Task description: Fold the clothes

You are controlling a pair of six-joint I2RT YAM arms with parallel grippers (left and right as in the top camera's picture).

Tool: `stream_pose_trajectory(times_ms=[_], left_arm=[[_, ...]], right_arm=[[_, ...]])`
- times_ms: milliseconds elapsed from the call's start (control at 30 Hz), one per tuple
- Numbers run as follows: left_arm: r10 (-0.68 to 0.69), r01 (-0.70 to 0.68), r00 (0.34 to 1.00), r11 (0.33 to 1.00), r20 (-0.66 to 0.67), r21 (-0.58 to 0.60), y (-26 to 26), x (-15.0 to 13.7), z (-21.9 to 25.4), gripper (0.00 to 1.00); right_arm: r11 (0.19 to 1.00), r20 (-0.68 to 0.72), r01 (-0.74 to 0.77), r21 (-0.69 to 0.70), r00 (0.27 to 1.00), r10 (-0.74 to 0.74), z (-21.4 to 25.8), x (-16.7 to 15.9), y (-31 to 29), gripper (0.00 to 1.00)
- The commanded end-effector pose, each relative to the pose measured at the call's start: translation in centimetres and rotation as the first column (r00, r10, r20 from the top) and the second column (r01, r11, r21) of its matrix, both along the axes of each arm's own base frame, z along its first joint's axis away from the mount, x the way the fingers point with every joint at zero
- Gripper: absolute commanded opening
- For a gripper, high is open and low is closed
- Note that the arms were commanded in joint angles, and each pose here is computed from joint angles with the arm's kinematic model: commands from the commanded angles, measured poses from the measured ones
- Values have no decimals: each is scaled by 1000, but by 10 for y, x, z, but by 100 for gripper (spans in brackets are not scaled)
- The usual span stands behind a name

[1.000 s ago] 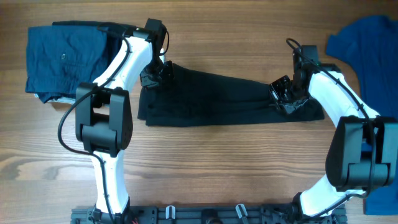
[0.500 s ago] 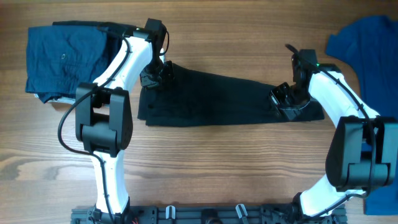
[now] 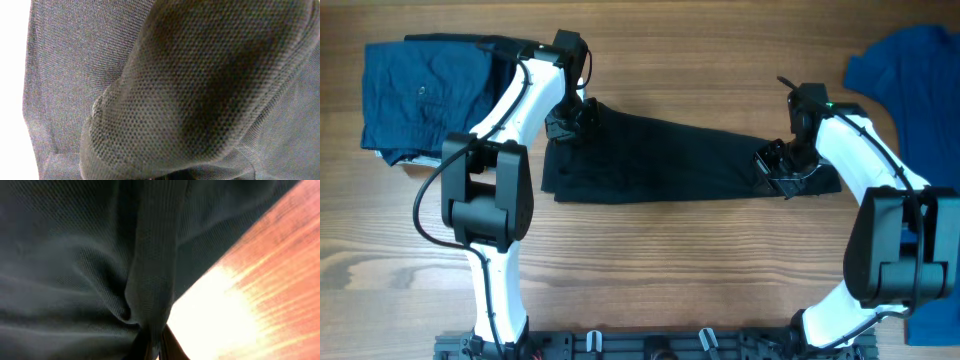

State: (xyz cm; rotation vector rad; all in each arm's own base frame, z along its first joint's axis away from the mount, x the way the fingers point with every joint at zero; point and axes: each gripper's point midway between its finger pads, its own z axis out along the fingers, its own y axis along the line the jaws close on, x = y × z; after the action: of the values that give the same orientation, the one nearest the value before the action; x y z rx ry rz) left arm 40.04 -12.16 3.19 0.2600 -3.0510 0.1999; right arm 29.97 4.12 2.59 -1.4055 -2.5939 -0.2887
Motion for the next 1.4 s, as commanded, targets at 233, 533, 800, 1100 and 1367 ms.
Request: stream_pose_trajectory(times_ms=[233, 533, 800, 1100, 1367], left_arm=[[-11, 11, 1000, 1000, -7, 16, 5, -1, -5, 9], [-9, 9, 1000, 1000, -7, 16, 6, -1, -5, 9], [-1, 2, 1000, 1000, -7, 15, 9, 0, -5, 10], [2, -2, 1000, 1000, -7, 16, 10, 0, -5, 11], [2, -1, 1000, 1000, -5, 19, 11, 1, -5, 11]], right_arm=[[994, 19, -97, -40, 995, 98, -15, -14, -6, 6], [966, 238, -243, -84, 937, 256, 39, 37, -11, 44], [950, 272, -256, -178, 915, 298, 57, 46, -27, 65], [894, 161, -213, -394, 942, 295, 50, 39, -75, 62], [931, 219, -264, -251, 922, 320, 42, 42, -79, 27]])
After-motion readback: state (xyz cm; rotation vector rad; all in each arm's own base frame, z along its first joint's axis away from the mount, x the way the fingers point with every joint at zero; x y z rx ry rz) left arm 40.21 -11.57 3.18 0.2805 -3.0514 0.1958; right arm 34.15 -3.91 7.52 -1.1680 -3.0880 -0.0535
